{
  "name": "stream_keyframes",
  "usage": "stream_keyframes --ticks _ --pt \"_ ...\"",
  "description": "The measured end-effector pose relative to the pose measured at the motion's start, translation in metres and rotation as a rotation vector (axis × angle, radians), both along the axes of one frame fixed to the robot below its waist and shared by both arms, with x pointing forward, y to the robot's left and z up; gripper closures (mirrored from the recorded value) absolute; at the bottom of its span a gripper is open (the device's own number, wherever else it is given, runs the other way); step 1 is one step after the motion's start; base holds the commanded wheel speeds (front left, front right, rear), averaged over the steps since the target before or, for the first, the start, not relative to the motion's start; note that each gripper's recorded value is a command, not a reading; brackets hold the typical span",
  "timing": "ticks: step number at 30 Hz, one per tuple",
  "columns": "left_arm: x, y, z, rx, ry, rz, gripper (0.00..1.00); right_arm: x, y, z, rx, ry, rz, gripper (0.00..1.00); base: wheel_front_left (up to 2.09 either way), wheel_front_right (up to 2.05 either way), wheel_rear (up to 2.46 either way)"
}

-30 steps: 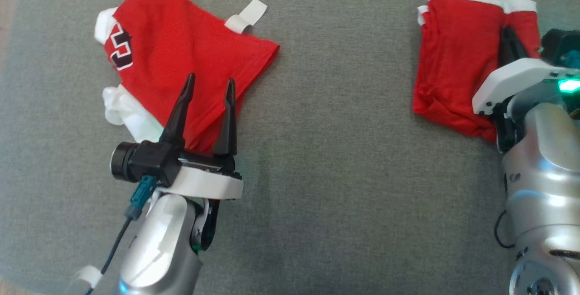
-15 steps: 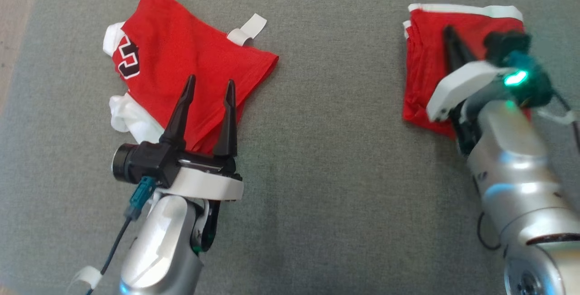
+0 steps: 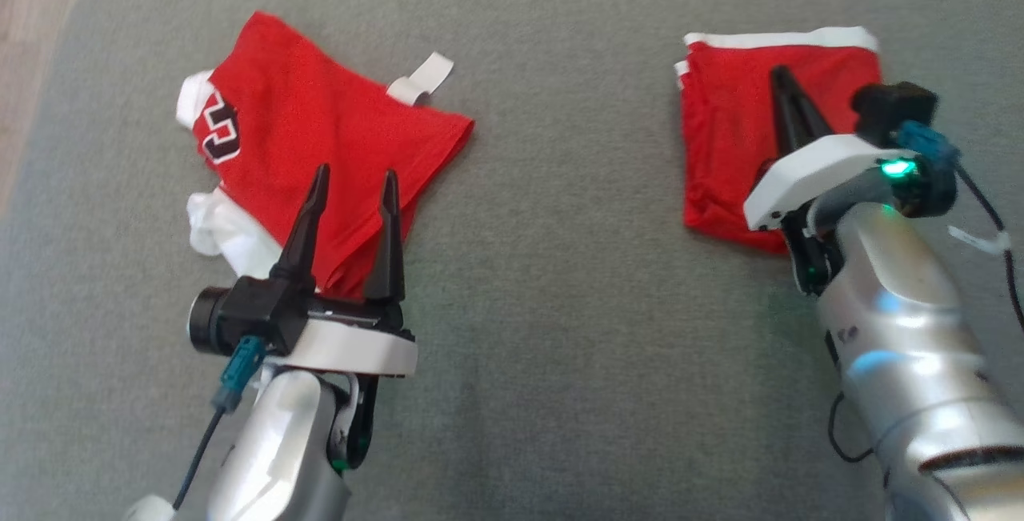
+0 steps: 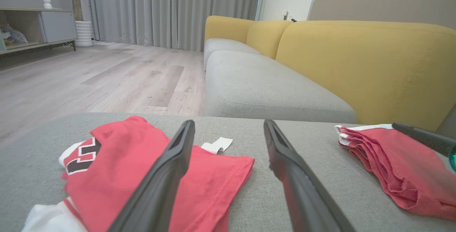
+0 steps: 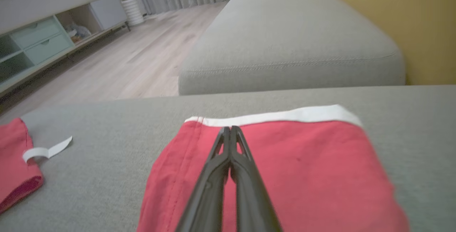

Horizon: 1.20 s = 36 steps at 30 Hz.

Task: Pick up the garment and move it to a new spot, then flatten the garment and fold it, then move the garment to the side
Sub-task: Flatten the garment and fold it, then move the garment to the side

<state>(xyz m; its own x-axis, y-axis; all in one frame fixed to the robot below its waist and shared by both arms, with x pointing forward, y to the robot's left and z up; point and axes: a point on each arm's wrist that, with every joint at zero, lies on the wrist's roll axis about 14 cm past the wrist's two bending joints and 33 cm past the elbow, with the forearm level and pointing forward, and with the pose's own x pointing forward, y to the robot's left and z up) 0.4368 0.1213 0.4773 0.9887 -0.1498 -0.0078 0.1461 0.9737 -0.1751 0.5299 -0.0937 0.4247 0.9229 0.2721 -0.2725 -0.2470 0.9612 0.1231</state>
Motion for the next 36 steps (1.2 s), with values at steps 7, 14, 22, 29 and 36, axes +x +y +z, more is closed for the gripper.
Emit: stream_keyframes --ticks 7,14,22,29,36 --pt "-0.005 -0.014 0.021 -0.01 -0.054 -0.035 0.0 -0.017 -0.039 0.047 0.068 -0.16 -0.123 0.0 0.0 0.0 0.0" --pt "-0.026 -0.023 0.019 -0.013 -0.04 -0.06 0.0 -0.07 -0.067 0.047 0.08 -0.192 -0.192 0.0 0.0 0.0 0.0" --pt "-0.032 -0.027 0.02 -0.011 -0.041 -0.072 0.0 -0.119 -0.08 0.018 0.068 -0.128 -0.231 0.0 0.0 0.0 0.0" --pt "-0.034 -0.027 0.008 -0.011 -0.007 -0.07 0.0 -0.116 -0.077 0.022 0.073 -0.125 -0.224 0.0 0.0 0.0 0.0" --pt "-0.025 -0.026 -0.006 -0.01 0.028 -0.068 0.0 -0.084 -0.09 0.021 -0.02 -0.079 -0.235 0.0 0.0 0.0 0.0"
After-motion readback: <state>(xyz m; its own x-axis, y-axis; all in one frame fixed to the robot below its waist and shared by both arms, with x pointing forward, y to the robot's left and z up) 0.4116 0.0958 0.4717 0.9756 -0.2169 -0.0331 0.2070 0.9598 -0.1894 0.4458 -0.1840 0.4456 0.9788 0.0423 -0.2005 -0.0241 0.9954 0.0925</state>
